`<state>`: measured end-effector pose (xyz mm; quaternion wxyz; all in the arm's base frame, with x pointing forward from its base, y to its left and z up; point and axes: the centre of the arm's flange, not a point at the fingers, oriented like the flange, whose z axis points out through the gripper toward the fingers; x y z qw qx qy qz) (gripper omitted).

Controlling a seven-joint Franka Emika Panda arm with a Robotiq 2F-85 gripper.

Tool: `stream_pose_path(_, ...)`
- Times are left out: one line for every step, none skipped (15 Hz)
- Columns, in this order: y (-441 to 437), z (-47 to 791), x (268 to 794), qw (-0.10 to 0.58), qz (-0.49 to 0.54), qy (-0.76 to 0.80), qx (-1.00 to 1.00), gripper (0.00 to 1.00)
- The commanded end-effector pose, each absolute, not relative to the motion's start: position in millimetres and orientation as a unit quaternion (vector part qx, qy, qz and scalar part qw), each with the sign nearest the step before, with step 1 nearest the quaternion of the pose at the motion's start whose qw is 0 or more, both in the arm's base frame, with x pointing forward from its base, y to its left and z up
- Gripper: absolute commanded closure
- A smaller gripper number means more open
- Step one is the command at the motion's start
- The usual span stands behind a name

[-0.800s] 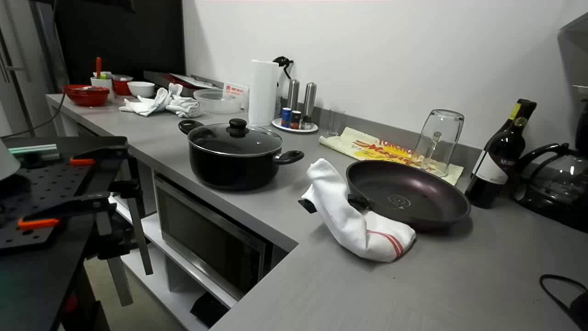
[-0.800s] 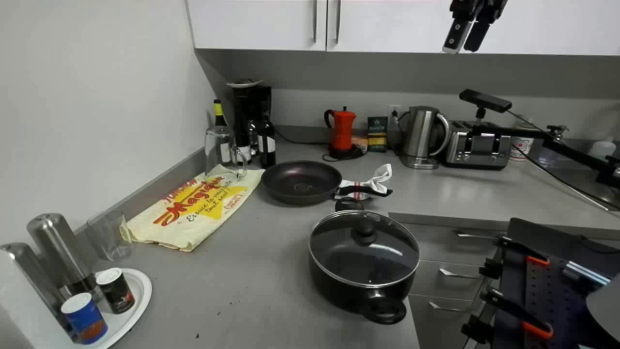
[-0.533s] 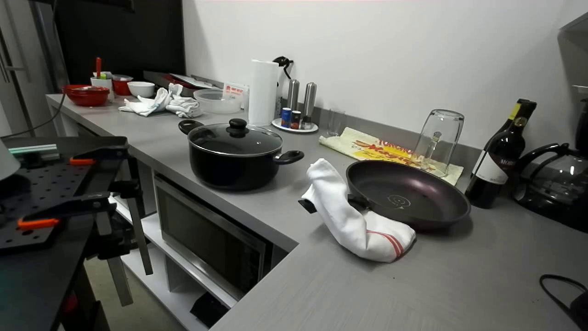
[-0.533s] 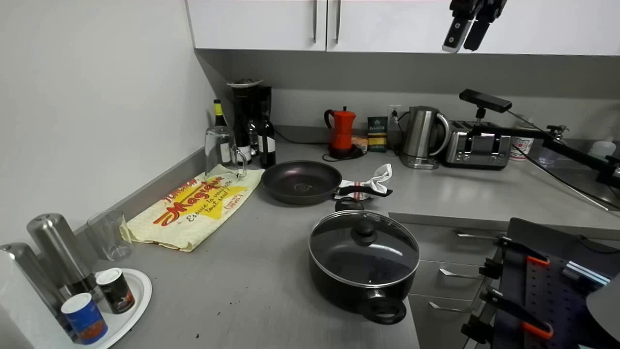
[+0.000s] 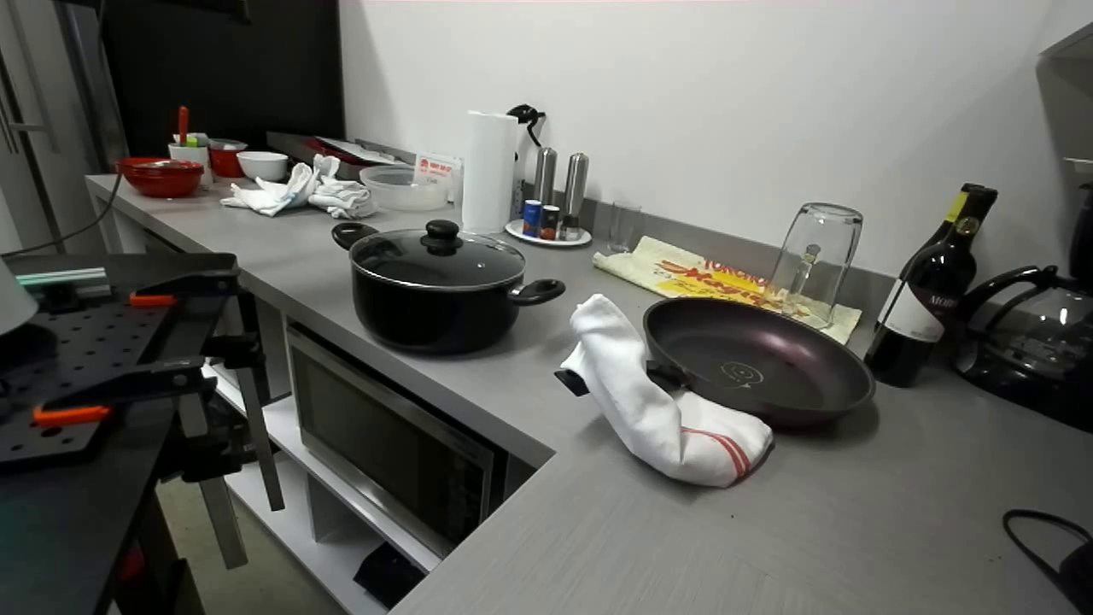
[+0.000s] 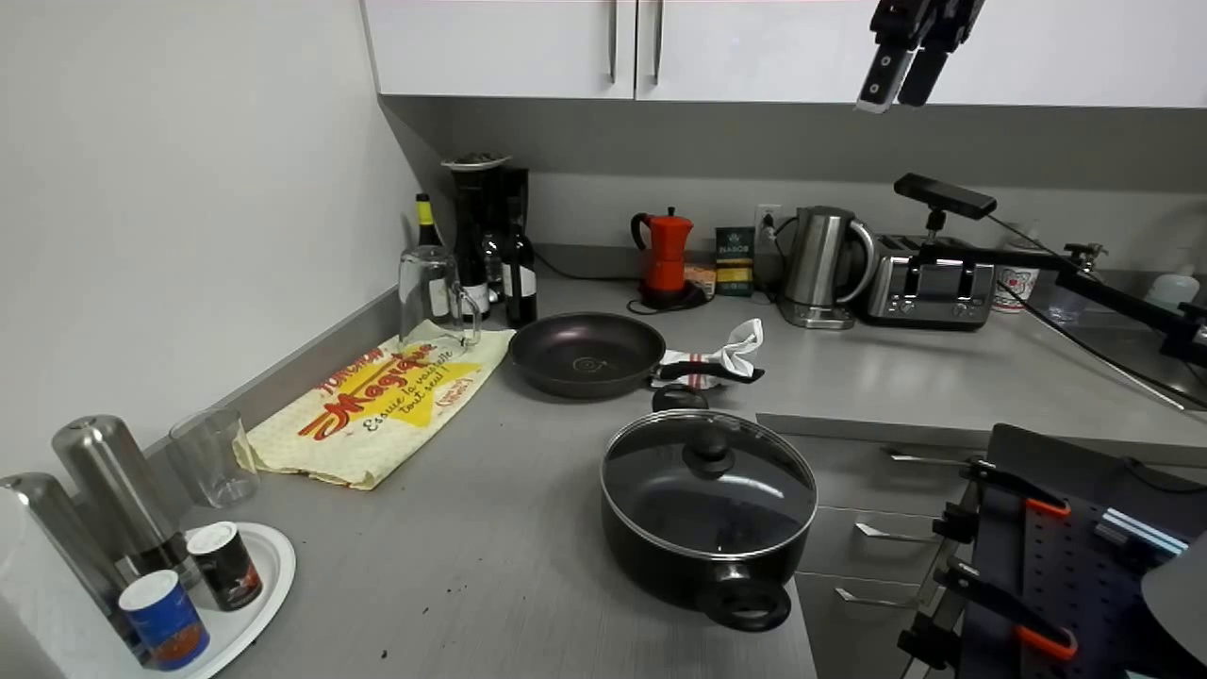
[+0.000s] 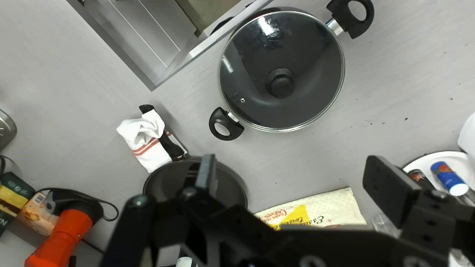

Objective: Take the lid off the pot

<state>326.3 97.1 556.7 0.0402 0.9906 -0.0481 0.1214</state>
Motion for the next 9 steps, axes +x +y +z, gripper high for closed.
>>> stream_pose_path(115,536,350,0.037,0.110,-0.028,0.993,0.00)
stream_pose_path(120,528,357,0.034,0.103,-0.016,0.994,0.00)
stream_pose_path(124,521,363,0.032,0.099,-0.011,0.995,0.00)
stream_pose_path(128,512,371,0.030,0.093,-0.007,0.995,0.00)
stream_pose_path(130,503,378,0.028,0.087,-0.006,0.996,0.00)
stream_pose_path(119,490,395,0.022,0.076,-0.001,0.997,0.00)
stream_pose_path(118,482,402,0.020,0.070,0.000,0.997,0.00)
stream_pose_path(112,468,415,0.016,0.058,0.001,0.998,0.00)
stream_pose_path(107,458,423,0.013,0.050,0.003,0.999,0.00)
